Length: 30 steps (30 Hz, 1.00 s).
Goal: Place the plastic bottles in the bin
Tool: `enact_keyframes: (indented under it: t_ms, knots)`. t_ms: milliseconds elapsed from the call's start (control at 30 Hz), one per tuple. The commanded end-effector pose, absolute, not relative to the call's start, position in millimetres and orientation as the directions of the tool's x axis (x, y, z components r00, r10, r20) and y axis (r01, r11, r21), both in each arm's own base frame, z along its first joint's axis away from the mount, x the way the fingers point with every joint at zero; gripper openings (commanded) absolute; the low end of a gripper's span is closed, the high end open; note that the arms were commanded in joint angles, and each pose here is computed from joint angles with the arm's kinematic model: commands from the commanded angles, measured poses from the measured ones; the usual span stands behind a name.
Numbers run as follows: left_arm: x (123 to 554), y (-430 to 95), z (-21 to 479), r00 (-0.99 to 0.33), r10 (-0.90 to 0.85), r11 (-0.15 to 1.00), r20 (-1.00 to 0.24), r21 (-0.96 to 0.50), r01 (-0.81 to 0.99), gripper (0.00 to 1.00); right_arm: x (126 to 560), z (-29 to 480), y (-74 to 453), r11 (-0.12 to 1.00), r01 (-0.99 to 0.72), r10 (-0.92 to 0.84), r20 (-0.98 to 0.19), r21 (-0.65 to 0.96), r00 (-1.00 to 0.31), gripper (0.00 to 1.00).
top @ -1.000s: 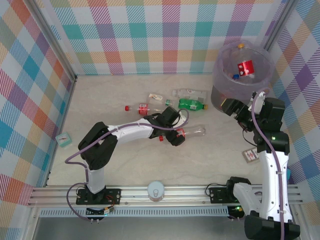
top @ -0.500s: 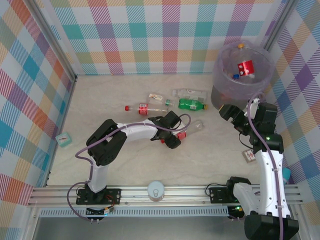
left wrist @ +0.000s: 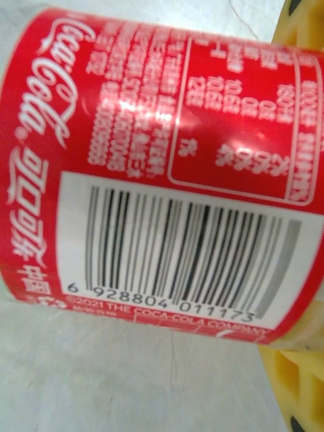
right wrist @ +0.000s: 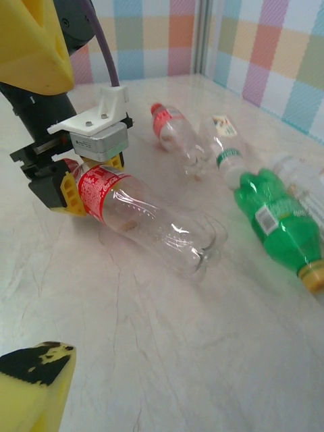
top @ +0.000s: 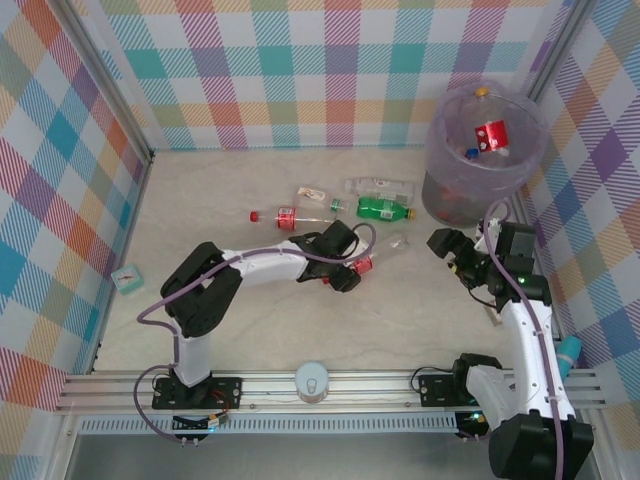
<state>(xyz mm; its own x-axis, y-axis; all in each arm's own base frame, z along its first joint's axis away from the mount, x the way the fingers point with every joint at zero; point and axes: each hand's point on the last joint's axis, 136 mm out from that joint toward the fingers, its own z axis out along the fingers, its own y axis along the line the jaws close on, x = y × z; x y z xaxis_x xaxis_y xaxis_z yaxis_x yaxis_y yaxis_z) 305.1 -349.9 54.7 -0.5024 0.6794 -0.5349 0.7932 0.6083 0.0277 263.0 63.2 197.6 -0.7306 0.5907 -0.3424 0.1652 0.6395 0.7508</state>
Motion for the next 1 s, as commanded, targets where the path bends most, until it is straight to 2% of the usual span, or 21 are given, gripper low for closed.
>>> enact_keyframes:
  t_ms: [0,100,200,333,500,633,800,967]
  knots:
    - [315.7,-352.1,108.0,-0.499,0.531,0.687,-0.685,0.003,0.727,0.54,270.5,219.7,89.1,0.54,0.039,0.557,-0.322,0.841,-0.766,0.95]
    - [306.4,-354.6,130.8,-0.515,0.379,0.705,-0.769,-0.121,0.699,0.54,276.3,229.9,109.5,0.507,-0.033,0.512,-0.332,0.861,-0.792,0.96]
    - [290.9,-360.1,146.2,-0.533,0.265,0.666,-0.804,-0.247,0.704,0.55,283.2,226.5,127.6,0.567,-0.069,0.431,-0.367,0.821,-0.824,0.97]
    - [273.0,-364.6,152.9,-0.52,0.288,0.635,-0.804,-0.246,0.733,0.56,298.8,222.3,143.7,0.602,-0.106,0.377,-0.399,0.791,-0.836,0.97]
    - [253.8,-377.2,156.0,-0.505,0.343,0.578,-0.792,-0.246,0.778,0.56,318.3,221.5,157.7,0.559,-0.147,0.368,-0.403,0.816,-0.838,0.96]
    - [246.0,-388.1,156.4,-0.491,0.372,0.55,-0.788,-0.239,0.8,0.56,325.8,206.5,156.9,0.576,-0.117,0.367,-0.384,0.809,-0.847,0.88]
    - [239.0,-395.9,158.1,-0.486,0.385,0.526,-0.785,-0.246,0.814,0.56,322.4,197.6,149.3,0.615,-0.088,0.379,-0.392,0.784,-0.838,0.66]
    - [244.7,-398.5,163.0,-0.49,0.387,0.544,-0.781,-0.236,0.805,0.58,313.7,200.0,144.8,0.631,-0.078,0.386,-0.399,0.772,-0.832,0.56]
